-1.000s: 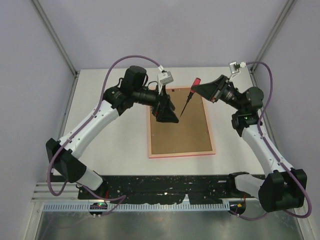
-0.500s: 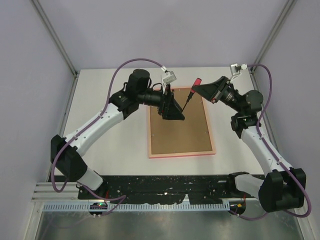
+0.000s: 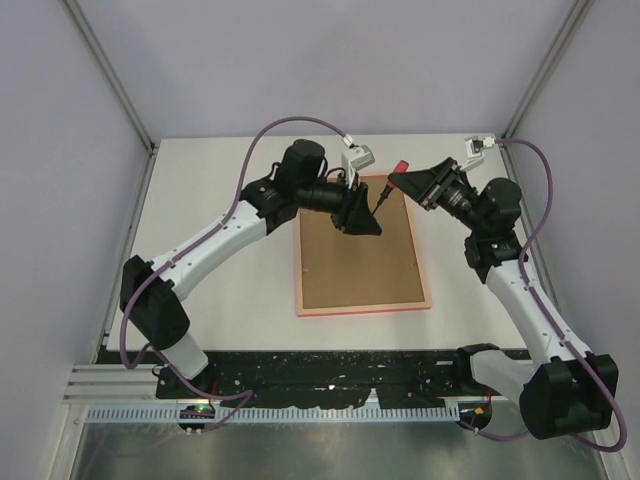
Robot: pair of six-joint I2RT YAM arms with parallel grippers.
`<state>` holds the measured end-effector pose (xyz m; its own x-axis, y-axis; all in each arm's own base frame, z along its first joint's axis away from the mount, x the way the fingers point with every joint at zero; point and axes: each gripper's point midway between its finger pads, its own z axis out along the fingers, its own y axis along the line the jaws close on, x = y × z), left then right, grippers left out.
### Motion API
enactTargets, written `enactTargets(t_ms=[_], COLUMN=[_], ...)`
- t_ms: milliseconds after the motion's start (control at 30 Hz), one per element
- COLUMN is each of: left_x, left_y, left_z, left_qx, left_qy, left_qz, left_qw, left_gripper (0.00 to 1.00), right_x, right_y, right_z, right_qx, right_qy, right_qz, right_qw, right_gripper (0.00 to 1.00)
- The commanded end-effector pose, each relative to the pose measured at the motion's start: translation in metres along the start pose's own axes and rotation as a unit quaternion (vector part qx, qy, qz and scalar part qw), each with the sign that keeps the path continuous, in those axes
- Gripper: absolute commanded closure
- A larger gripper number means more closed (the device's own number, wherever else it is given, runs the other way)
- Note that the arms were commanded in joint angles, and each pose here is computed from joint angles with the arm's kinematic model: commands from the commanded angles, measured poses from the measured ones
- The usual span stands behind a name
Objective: Take the photo out of the frame
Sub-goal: Pick up the screwdriver from the photo frame.
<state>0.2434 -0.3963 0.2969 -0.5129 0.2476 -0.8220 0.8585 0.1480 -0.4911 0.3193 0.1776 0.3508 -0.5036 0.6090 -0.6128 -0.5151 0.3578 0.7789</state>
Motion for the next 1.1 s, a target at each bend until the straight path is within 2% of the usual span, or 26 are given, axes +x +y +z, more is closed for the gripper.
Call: enactTargets(t_ms=[0, 200, 333, 400, 467, 500, 533, 633, 700, 767, 833, 933, 967, 1067], left_x=[-0.020, -0.016, -0.014, -0.013, -0.010, -0.007, -0.006, 0.004, 0.012, 0.019, 0.024, 0.034, 0.036, 0.044], left_y=[0.006, 0.019, 0.020, 0.021, 0.018, 0.018, 0.014, 0.003, -0.008, -0.021, -0.034, -0.052, -0.055, -0.055], left_z=[-0.003, -0.002, 0.000, 0.001, 0.001, -0.001, -0.002, -0.010, -0.015, -0.021, -0.028, -0.037, -0.040, -0.042], left_qx=[-0.041, -0.075, -0.076, -0.075, -0.066, -0.064, -0.057, -0.032, -0.006, 0.025, 0.053, 0.092, 0.097, 0.098], left_qy=[-0.017, -0.010, -0.004, 0.001, 0.009, 0.015, 0.019, 0.037, 0.048, 0.060, 0.069, 0.087, 0.090, 0.103], left_qz=[0.041, 0.047, 0.048, 0.050, 0.062, 0.066, 0.077, 0.100, 0.116, 0.123, 0.127, 0.127, 0.126, 0.117], left_qw=[0.998, 0.996, 0.996, 0.996, 0.996, 0.996, 0.995, 0.994, 0.992, 0.990, 0.988, 0.984, 0.983, 0.983], left_gripper=[0.61, 0.87, 1.00, 1.00, 1.00, 1.00, 1.00, 1.00, 1.00, 1.00, 1.00, 1.00, 1.00, 1.00], right_x=[-0.018, -0.019, -0.019, -0.019, -0.019, -0.017, -0.016, -0.003, 0.008, 0.019, 0.034, 0.055, 0.058, 0.069], right_y=[0.006, 0.002, 0.003, 0.003, 0.012, 0.016, 0.022, 0.042, 0.047, 0.050, 0.050, 0.054, 0.053, 0.051], right_z=[-0.004, -0.006, -0.005, -0.004, -0.003, -0.003, -0.004, -0.012, -0.019, -0.028, -0.037, -0.055, -0.057, -0.066], right_qx=[0.037, 0.055, 0.053, 0.049, 0.028, 0.014, 0.005, -0.052, -0.077, -0.095, -0.118, -0.152, -0.165, -0.184], right_qy=[-0.033, -0.033, -0.030, -0.028, -0.019, -0.004, 0.006, 0.055, 0.091, 0.118, 0.152, 0.201, 0.204, 0.222], right_qz=[-0.033, -0.032, -0.031, -0.035, -0.065, -0.103, -0.121, -0.222, -0.263, -0.296, -0.317, -0.326, -0.353, -0.366], right_qw=[0.998, 0.997, 0.998, 0.998, 0.997, 0.995, 0.993, 0.972, 0.958, 0.943, 0.929, 0.911, 0.898, 0.885], right_gripper=[0.92, 0.92, 0.92, 0.92, 0.81, 0.66, 0.61, 0.38, 0.28, 0.22, 0.20, 0.19, 0.19, 0.19])
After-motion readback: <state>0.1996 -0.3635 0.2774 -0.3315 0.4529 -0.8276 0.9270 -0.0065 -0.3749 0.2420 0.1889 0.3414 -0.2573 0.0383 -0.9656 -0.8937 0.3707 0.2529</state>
